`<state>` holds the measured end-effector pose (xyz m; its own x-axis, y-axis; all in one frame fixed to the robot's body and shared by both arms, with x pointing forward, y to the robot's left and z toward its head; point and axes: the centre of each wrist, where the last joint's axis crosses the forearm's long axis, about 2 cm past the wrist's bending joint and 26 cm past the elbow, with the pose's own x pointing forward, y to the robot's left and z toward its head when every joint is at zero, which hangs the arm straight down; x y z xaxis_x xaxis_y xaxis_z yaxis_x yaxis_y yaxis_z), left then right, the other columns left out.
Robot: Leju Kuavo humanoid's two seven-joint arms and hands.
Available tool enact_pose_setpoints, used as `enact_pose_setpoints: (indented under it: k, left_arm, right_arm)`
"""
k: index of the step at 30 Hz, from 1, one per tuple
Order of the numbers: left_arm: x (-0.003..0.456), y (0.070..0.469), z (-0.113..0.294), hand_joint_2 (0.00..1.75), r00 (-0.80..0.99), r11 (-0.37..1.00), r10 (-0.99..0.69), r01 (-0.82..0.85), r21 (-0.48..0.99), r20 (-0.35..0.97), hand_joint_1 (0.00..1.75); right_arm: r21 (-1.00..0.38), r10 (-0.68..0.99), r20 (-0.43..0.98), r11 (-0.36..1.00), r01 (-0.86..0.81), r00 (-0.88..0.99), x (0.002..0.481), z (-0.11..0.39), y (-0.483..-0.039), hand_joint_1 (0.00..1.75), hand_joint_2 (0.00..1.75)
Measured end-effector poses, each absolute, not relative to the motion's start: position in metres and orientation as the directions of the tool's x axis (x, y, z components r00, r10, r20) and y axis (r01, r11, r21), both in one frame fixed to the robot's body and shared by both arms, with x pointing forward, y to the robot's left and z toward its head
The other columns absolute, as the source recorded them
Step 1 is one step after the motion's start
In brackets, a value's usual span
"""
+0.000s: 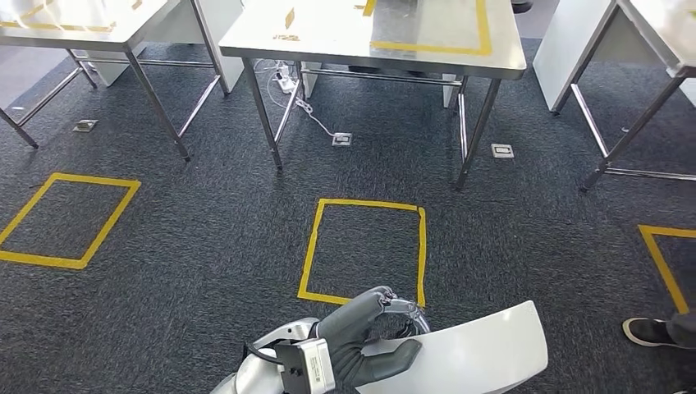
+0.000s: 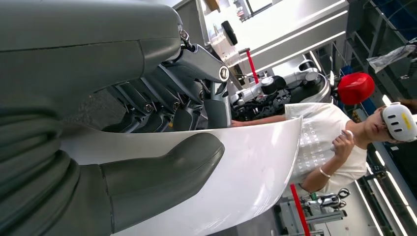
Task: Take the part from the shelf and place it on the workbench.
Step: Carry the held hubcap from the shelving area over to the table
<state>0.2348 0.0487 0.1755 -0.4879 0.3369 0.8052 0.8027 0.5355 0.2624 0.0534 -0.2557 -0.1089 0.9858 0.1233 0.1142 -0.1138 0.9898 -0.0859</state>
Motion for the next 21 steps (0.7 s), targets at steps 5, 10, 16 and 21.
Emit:
enact_pose_setpoints:
  k: [5, 10, 16, 21]
  left_arm:
    - [0.235, 0.0486, 0.1758, 1.75, -0.489, 0.535, 0.337, 0.803, 0.264, 0.804, 1.75]
    - [0.235, 0.0481, 0.1754, 1.75, -0.489, 0.534, 0.339, 0.803, 0.264, 0.804, 1.75]
    - [0.2349, 0.0488, 0.1729, 1.75, -0.485, 0.532, 0.334, 0.805, 0.264, 0.808, 1.75]
    - [0.2355, 0.0489, 0.1731, 1.75, -0.498, 0.535, 0.328, 0.798, 0.277, 0.803, 1.75]
  right_arm:
    - [-0.087, 0.125, 0.113, 0.989, -0.115, 0.986, 0.0526, -0.109, -0.2556, 0.0, 0.0]
    - [-0.086, 0.12, 0.115, 0.99, -0.111, 0.986, 0.0532, -0.109, -0.2558, 0.0, 0.0]
    - [-0.087, 0.118, 0.115, 0.99, -0.108, 0.986, 0.0527, -0.1091, -0.2566, 0.0, 0.0]
    - [-0.087, 0.116, 0.114, 0.99, -0.107, 0.987, 0.0524, -0.1091, -0.2565, 0.0, 0.0]
